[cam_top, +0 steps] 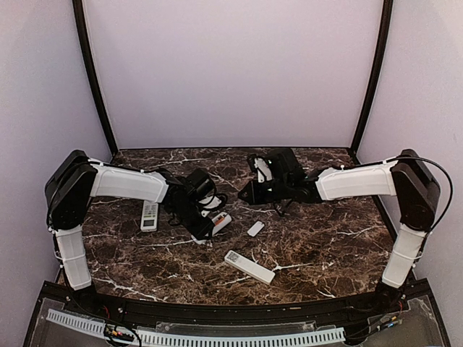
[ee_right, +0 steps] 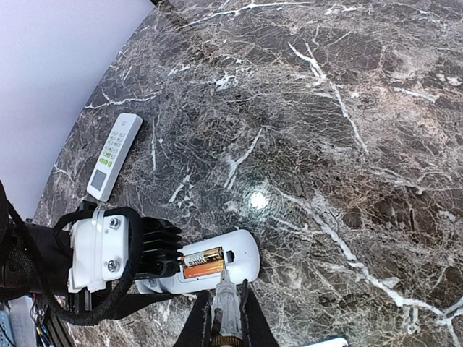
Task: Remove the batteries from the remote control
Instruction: Remove the battery from the remote control without the battery cover.
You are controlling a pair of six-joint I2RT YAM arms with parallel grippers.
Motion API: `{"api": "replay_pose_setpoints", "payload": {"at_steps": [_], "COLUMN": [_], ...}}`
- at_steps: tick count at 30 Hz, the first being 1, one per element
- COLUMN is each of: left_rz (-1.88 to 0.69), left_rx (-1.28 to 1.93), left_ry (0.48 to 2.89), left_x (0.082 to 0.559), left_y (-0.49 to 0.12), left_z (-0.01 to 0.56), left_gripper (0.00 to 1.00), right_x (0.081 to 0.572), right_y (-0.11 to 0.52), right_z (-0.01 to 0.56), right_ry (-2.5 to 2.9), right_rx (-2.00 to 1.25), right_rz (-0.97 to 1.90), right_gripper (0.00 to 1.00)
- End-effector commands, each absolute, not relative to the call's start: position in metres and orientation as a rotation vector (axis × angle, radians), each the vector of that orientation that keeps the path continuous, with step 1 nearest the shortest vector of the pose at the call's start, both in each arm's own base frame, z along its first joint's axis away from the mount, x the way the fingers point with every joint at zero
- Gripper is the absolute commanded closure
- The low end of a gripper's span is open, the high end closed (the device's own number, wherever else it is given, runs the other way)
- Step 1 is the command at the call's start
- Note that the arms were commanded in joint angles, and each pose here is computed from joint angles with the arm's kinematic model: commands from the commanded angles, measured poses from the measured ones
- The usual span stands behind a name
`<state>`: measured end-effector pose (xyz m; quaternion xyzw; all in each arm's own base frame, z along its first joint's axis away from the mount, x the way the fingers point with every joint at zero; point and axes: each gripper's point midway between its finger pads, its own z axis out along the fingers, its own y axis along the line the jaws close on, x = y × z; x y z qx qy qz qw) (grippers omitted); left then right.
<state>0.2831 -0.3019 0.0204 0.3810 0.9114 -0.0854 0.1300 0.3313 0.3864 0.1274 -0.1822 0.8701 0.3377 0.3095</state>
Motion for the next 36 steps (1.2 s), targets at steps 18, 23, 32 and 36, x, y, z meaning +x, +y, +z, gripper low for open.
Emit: {"api": "replay_pose_setpoints", "payload": {"at_steps": [18,23,32,36], "left_rz": [-0.195,-0.192,-0.183,-0.179], "left_rx": [1.167,1.166,1.166,1.166], "left_ry": [2.748,2.746,2.747,2.748], "left_x": [0.264,0.265,0.266,0.266], "left_y": [-0.289,-0.289,-0.289,-0.288], "left_z": [-0.003,-0.003,-0.003,-0.003], "left_gripper": [0.65,0.66,0.66,0.66], "right_x": [0.312,0.312,0.310,0.306], "right_y": [0.404,0.401,0.394,0.390], "right_z": [0.139,0.144,0.151,0.148], "right_ry": [2.327,2.317,2.321,2.347], "right_rx": [-0.464,-0.458,-0.453,-0.446], "right_rz": [1.147,1.136,1.105,1.101], "right_gripper": [1.00,1.00,1.00,1.00]}}
